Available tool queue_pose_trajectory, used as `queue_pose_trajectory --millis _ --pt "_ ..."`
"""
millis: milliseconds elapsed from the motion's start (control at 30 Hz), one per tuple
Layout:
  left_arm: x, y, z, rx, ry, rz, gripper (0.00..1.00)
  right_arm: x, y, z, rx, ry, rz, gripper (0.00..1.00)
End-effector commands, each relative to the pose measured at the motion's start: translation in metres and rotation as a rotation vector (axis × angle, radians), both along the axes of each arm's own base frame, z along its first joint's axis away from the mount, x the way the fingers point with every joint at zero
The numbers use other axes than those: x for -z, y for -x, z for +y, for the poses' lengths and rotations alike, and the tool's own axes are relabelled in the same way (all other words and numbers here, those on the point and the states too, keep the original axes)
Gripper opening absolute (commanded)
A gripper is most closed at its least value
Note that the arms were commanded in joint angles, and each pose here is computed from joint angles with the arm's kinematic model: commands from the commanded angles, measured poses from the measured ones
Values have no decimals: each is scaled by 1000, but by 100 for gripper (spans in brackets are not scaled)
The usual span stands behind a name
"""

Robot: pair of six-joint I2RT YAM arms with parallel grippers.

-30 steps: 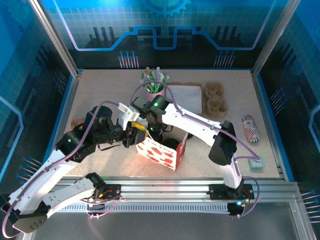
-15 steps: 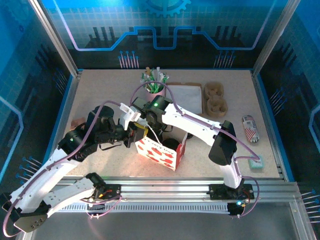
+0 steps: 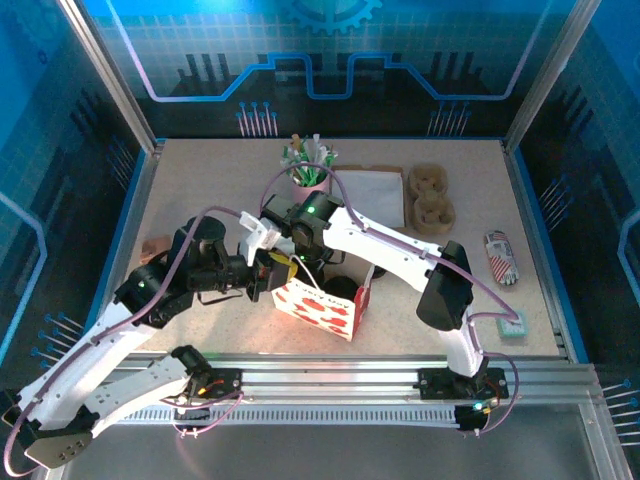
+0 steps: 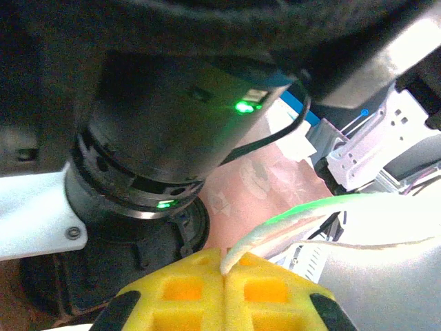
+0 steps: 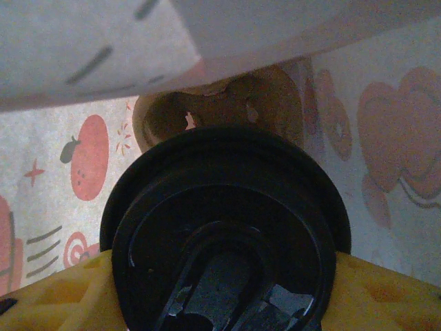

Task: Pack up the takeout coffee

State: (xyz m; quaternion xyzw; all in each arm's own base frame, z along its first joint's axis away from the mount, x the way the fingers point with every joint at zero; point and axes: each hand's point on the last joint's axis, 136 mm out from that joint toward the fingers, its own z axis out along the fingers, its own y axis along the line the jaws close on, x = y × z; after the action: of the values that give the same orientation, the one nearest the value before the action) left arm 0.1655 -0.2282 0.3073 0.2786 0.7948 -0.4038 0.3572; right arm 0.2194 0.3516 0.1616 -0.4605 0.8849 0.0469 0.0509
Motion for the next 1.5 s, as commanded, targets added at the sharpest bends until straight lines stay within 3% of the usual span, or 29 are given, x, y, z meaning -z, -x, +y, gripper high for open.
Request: queue_pose_trajectory --millis 0,1467 --pt "-15 13 -9 78 73 -22 0 17 1 0 5 28 50 51" --pt "-4 21 -5 104 25 -73 0 38 11 -7 12 74 86 52"
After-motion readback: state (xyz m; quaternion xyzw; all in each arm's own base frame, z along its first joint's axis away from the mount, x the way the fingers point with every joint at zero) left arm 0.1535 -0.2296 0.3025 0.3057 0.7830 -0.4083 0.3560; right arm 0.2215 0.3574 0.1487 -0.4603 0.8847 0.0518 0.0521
